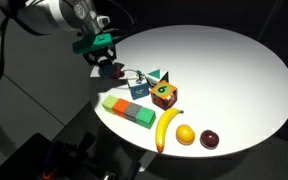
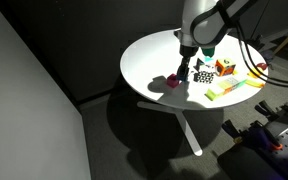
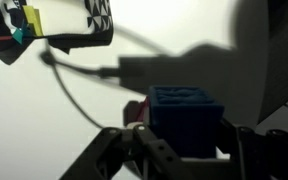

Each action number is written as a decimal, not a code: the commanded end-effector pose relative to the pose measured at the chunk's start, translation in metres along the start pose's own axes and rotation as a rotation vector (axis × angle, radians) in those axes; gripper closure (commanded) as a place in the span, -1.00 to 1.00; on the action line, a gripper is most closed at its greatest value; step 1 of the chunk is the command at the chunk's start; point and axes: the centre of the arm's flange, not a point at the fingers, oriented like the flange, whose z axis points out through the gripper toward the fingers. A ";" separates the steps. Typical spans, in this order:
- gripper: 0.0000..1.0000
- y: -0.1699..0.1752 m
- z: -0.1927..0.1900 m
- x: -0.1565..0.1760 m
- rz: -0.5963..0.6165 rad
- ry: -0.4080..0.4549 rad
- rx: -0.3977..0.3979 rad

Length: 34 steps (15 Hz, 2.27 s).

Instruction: Put the blue block on top of the pink block

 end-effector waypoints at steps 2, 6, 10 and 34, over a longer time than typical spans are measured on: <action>0.43 0.009 -0.001 0.012 0.132 0.016 0.022; 0.43 0.011 0.001 0.013 0.221 0.024 0.041; 0.43 0.009 0.004 0.006 0.215 0.017 0.047; 0.43 0.008 -0.008 0.021 0.223 0.030 0.046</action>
